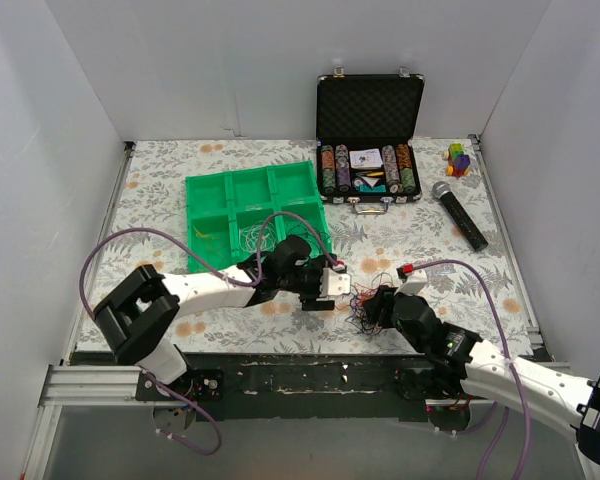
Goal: Untangle the cables
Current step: Place the cable in the bin, then untie the cable.
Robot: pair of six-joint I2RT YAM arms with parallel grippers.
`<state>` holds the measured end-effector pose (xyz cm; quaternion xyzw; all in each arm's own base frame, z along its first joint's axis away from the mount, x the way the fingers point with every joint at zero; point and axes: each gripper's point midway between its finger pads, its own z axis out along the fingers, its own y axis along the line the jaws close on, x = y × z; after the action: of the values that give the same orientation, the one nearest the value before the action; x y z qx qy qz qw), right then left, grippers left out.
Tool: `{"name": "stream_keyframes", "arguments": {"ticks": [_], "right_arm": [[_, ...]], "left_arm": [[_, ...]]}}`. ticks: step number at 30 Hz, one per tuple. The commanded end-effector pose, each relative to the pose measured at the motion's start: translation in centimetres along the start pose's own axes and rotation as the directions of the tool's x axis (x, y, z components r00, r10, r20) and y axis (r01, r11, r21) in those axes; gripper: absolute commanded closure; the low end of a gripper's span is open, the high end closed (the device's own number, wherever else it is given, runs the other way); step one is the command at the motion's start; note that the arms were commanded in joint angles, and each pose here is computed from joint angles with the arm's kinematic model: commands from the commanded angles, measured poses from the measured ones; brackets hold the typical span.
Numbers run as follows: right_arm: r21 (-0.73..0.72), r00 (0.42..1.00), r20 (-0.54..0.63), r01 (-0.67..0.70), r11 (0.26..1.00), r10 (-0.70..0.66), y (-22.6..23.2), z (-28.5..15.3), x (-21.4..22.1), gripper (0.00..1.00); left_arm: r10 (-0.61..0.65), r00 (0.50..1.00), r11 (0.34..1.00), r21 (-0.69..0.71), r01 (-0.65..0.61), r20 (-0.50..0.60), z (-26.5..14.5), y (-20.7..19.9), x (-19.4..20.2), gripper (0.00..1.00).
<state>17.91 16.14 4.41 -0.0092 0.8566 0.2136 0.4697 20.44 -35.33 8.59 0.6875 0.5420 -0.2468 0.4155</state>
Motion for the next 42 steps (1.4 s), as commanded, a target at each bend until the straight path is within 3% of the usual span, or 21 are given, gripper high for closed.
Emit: {"name": "stream_keyframes", "arguments": {"ticks": [1,7,14,29,32,37,42], "right_arm": [[-0.037,0.999,0.029,-0.032,0.999,0.033,0.8,-0.3,-0.9,0.42],[-0.054,0.999,0.043,-0.024,0.998,0.026,1.0,-0.4,-1.2,0.42],[-0.031,0.999,0.045,-0.005,1.0,0.007,0.8,-0.7,-1.7,0.42],[-0.036,0.999,0.052,-0.012,0.999,0.014,1.0,-0.8,-2.0,0.41],[-0.029,0.999,0.048,-0.006,1.0,0.007,1.0,-0.8,-2.1,0.41],[-0.026,0.999,0.045,0.001,1.0,0.001,1.0,-0.7,-2.1,0.41],[-0.03,0.999,0.044,-0.004,1.0,0.006,1.2,-0.6,-2.1,0.41]], "left_arm": [[0.08,0.988,0.996,-0.038,-0.076,0.132,1.4,3.1,-5.3,0.32],[0.071,0.991,0.997,0.022,-0.074,0.113,3.9,3.3,-5.2,0.43],[0.085,0.996,0.98,0.18,-0.084,0.0,4.3,0.7,-2.3,0.56],[0.109,0.994,0.985,0.13,-0.11,0.014,5.6,1.8,-2.2,0.64],[0.111,0.994,0.984,0.135,-0.112,0.016,5.9,1.8,-2.3,0.72],[0.108,0.994,0.987,0.113,-0.111,0.031,5.4,2.1,-3.1,1.0],[0.119,0.991,0.992,0.038,-0.122,0.066,3.3,3.3,-5.5,1.0]]}}
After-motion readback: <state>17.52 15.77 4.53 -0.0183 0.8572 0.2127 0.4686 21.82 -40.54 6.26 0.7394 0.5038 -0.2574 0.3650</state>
